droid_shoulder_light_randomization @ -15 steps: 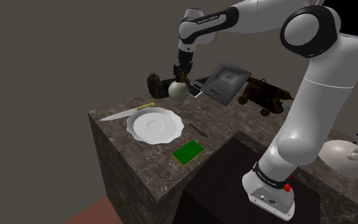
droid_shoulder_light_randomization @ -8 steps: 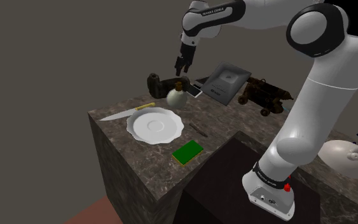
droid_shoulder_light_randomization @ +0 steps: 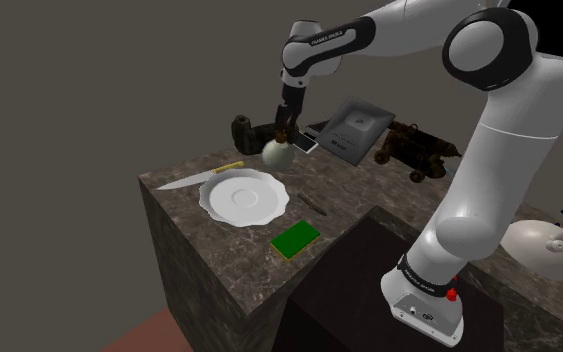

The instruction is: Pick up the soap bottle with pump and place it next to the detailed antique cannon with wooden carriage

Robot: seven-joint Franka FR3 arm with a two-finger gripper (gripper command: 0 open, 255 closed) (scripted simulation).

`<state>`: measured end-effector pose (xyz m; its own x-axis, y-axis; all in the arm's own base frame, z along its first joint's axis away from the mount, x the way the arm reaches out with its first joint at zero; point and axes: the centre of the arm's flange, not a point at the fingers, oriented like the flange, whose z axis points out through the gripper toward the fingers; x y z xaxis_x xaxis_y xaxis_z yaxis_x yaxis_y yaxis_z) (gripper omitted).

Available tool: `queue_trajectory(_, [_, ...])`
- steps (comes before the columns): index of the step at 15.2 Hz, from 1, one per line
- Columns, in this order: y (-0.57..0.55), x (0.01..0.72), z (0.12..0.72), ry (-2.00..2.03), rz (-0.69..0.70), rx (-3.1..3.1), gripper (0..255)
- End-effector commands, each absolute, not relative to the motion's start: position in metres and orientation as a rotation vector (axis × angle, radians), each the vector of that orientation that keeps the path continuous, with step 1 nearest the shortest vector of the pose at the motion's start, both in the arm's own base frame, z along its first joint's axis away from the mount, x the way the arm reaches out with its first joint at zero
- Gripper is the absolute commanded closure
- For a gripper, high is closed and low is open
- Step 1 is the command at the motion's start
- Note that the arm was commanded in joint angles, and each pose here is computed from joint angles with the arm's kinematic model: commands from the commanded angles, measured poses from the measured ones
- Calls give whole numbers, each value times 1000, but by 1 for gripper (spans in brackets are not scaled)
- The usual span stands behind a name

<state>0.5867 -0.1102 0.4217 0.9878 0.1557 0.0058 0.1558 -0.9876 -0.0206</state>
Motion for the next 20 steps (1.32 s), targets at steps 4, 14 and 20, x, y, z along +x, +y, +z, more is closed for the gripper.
queue_trajectory(4, [-108,587,394,-241,-2,-3114,0])
queue_trajectory(14, [-108,587,386,-241,-2,-3114,255])
queue_trajectory(20, [-108,587,386,-241,-2,-3114,255])
